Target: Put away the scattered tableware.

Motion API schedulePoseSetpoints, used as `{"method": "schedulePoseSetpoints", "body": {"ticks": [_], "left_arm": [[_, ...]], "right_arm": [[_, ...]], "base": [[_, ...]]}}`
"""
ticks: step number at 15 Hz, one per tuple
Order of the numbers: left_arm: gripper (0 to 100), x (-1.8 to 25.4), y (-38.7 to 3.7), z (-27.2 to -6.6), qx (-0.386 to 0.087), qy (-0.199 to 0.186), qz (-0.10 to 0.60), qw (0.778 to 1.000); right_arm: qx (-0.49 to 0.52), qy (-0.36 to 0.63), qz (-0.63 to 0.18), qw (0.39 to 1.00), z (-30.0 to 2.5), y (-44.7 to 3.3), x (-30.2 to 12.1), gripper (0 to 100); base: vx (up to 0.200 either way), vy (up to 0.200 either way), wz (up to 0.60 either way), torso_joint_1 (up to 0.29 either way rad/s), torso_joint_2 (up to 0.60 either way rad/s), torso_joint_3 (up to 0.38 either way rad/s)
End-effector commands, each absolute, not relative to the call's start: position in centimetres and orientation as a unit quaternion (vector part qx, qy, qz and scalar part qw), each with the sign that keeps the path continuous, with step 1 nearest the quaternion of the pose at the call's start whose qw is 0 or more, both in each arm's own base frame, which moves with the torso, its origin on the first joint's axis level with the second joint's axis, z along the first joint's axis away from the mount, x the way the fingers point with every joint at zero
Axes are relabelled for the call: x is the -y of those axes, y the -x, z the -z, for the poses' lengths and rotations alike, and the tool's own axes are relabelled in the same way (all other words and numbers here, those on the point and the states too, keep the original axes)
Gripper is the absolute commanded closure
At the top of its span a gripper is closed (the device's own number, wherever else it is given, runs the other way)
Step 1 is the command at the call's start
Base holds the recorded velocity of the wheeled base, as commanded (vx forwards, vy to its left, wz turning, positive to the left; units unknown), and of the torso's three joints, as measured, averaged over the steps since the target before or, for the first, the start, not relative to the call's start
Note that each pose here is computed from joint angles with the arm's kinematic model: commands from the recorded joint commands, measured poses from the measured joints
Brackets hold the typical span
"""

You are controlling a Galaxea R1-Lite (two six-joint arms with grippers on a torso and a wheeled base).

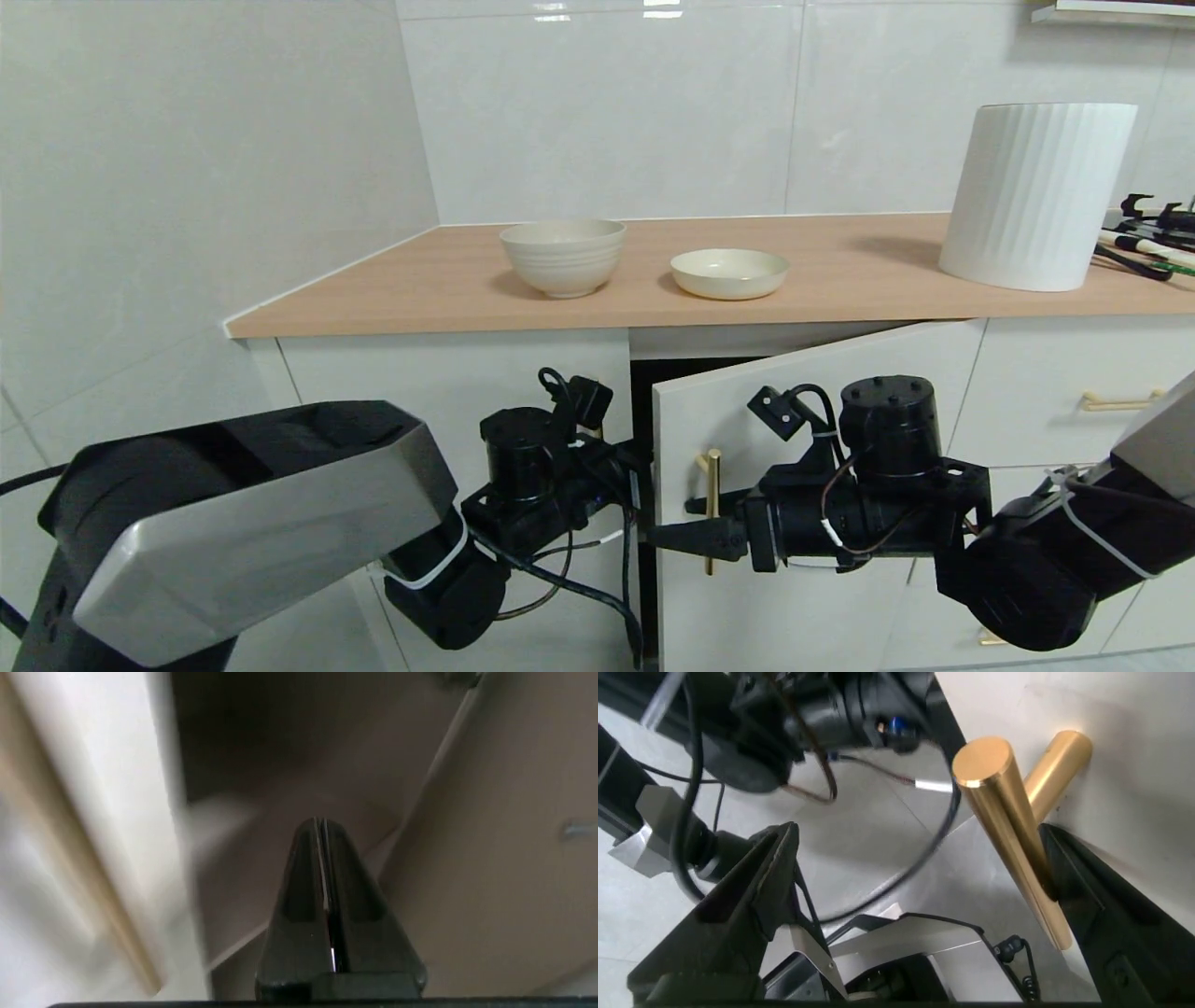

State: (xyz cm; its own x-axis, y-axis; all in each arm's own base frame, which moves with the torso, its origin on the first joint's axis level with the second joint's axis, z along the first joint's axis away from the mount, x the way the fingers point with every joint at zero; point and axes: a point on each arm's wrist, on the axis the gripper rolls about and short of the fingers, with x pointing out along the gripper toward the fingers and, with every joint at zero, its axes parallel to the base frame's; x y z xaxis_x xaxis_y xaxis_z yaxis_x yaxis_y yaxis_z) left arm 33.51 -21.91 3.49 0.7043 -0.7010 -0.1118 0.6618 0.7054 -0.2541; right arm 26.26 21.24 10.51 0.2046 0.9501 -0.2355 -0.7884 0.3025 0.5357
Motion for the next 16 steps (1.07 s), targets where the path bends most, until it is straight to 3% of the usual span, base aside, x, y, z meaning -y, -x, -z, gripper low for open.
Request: {"method": "schedulePoseSetpoints", "body": {"ticks": [1, 11, 14, 16], "left_arm": [[100, 22.3, -33.2, -3.1, -0.100, 0.098, 0.377, 0.916], [100, 23.1, -31.8, -3.2, -0.091, 0.098, 0.397, 0.908], [100, 23.5, -31.3, -3.4, -0.090, 0.098, 0.403, 0.905], [100, 23.5, -31.3, -3.5, -0.090, 0.099, 0.404, 0.905]], "right_arm": [[-0.266, -0.151, -0.569, 0.763, -10.6, -26.2, -21.1, 0], [-0.234, -0.111, -0.510, 0.820, -10.4, -26.6, -18.9, 0], [-0.246, -0.111, -0.471, 0.840, -10.4, -24.5, -16.8, 0], [-0.239, -0.115, -0.490, 0.830, -11.5, -22.8, -15.6, 0]], "base": [[0.000, 0.000, 0.00, 0.000, 0.00, 0.000], [0.000, 0.000, 0.00, 0.000, 0.00, 0.000], [0.000, 0.000, 0.00, 0.000, 0.00, 0.000], [0.000, 0.000, 0.00, 0.000, 0.00, 0.000]]}}
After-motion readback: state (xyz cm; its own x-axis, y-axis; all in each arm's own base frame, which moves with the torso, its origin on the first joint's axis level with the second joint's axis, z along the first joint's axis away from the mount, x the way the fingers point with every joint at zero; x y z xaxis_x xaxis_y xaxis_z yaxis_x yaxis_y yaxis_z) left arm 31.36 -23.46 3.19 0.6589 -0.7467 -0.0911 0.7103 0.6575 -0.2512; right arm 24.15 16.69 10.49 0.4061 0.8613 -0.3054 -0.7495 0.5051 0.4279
